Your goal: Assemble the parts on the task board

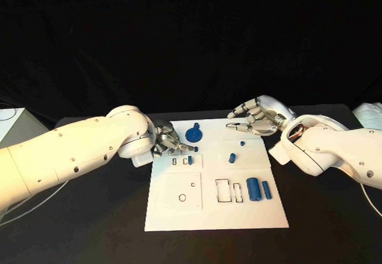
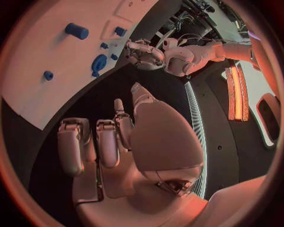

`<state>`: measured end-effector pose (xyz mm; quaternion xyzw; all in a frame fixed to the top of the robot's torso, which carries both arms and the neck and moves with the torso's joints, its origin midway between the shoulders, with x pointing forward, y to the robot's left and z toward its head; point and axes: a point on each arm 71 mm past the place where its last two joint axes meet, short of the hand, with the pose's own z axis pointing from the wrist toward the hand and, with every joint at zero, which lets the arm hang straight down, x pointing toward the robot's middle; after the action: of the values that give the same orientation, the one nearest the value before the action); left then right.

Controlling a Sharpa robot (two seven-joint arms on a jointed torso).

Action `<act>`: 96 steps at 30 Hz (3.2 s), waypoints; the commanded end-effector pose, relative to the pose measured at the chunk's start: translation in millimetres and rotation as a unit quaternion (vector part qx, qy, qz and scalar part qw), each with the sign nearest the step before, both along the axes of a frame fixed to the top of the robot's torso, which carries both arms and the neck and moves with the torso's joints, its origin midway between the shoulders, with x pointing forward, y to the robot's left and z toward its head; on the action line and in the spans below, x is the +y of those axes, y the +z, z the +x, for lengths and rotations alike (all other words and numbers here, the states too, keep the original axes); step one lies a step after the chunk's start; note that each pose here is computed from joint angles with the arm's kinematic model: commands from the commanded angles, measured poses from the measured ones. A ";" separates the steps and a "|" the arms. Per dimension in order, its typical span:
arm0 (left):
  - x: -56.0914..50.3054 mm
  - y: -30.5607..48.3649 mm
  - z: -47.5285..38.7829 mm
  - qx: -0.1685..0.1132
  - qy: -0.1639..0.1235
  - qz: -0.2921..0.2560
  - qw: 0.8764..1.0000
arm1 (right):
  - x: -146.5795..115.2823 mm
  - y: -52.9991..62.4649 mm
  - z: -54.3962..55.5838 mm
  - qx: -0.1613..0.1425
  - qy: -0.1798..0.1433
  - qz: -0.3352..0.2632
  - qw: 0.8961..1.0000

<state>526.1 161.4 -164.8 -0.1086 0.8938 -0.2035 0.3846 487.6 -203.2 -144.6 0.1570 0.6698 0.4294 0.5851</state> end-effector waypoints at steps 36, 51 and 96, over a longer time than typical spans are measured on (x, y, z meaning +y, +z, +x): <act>-28.3 -7.3 -0.3 0.023 -0.051 0.047 0.997 | 3.1 0.6 0.8 0.002 0.003 -0.004 1.000; -30.5 -9.8 1.2 0.030 -0.055 0.051 0.997 | 3.7 0.3 1.1 0.004 0.005 -0.005 1.000; -30.5 -13.7 2.3 0.050 -0.055 0.032 0.997 | 4.5 -0.3 1.8 0.005 0.007 -0.006 1.000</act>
<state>529.4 132.7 -178.4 -0.0492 0.9233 -0.1740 0.3389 489.9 -200.3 -144.9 0.1592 0.6735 0.4259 0.5828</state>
